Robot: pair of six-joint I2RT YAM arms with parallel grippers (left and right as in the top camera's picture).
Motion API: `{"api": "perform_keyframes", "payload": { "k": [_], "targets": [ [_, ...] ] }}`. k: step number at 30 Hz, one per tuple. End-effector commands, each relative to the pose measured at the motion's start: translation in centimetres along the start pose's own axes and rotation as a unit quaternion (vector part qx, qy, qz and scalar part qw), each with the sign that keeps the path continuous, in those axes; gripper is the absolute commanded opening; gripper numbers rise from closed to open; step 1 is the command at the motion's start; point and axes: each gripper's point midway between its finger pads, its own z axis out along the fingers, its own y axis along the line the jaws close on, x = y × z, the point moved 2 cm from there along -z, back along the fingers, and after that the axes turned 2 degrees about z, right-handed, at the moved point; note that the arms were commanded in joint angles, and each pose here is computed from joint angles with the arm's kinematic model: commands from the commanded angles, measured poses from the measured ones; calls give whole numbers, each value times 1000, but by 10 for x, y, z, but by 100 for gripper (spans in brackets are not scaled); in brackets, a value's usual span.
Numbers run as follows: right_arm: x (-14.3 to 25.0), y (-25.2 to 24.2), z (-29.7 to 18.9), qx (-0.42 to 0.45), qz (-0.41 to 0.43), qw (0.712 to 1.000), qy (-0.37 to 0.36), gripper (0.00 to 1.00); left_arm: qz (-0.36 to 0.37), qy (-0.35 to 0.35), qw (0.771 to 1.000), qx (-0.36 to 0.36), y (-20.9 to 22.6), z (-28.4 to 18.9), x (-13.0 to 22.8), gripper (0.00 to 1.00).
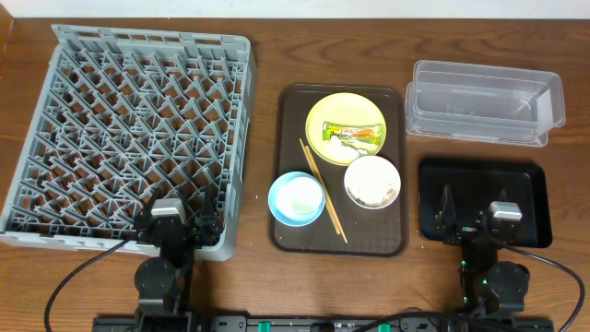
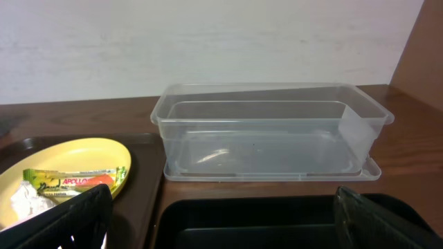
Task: Sort waste into correct bins and load items into the dishwasher
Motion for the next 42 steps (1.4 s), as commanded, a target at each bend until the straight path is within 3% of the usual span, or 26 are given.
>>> {"api": "perform_keyframes", "payload": {
  "k": [1,27,35,42],
  "targets": [
    [1,2,0,-5,-6,1000,1,99,8,27,1000,-5,2,1,16,95],
    [0,3,0,-6,7,1000,-1,99,6,26,1000,-5,1,-2,7,95],
    [-20,1,-5,5,44,999,-3,99,11,98,995,-9,1,-9,-5,95],
    [-46,7,-3,4,40,998,54,99,12,197,980,-15,1,-10,-16,95]
  ]
}}
